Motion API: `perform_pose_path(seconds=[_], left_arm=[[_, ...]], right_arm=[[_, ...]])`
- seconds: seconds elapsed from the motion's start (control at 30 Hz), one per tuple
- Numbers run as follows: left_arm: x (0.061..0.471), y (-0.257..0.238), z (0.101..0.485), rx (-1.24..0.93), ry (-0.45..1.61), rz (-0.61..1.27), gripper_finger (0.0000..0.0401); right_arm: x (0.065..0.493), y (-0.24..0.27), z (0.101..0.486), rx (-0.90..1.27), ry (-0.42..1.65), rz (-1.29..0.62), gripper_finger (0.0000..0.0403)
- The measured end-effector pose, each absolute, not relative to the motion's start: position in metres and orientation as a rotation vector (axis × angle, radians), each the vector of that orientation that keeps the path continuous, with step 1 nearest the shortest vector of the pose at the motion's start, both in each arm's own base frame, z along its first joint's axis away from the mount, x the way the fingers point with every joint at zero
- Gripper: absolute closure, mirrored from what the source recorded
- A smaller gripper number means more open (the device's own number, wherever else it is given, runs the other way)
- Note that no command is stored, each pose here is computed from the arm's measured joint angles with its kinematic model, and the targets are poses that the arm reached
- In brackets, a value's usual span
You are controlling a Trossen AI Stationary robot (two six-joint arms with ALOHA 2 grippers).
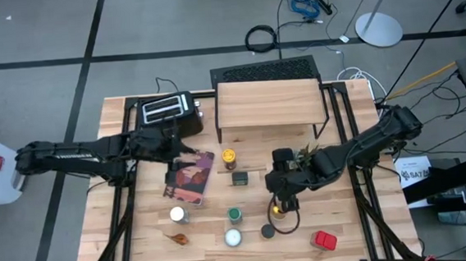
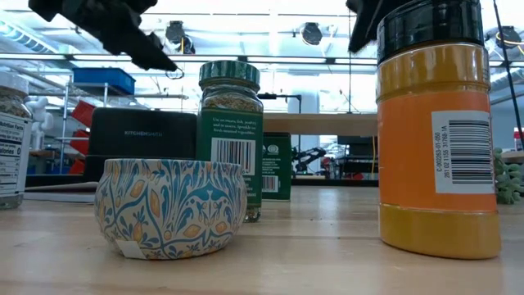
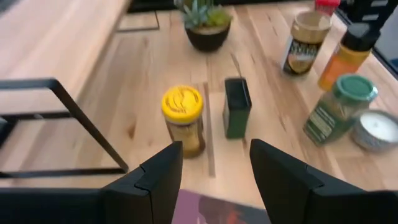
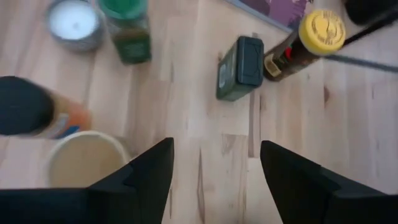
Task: Shelf spices
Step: Put the yellow seasoning bottle on the shelf
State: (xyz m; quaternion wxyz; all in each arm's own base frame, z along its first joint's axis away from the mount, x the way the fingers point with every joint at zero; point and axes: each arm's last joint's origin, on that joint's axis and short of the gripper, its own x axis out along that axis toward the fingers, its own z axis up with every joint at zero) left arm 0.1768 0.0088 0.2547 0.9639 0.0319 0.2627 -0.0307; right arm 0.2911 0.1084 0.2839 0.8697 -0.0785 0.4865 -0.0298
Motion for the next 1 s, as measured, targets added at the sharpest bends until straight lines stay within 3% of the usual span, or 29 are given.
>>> perform_pose_path(seconds=[0.37,0.63,1.0], left_arm=[[0.176,-0.006,0.251,0.034,0.573,-0.121,0.0202],[0.181,-0.014,0.251,0.019,0.554,-0.131,0.0202],[0.222,-0.017,0.231,0.095,0.54,0.007,0.0202]], right_arm=[[0.306,0.087,0.236,-0.111,0.872,-0.091,0.0174],[0.312,0.069,0.233,-0.129,0.84,-0.118,0.0174],[0.313,0.057,0.232,-0.143,0.865,-0.166,0.0174]])
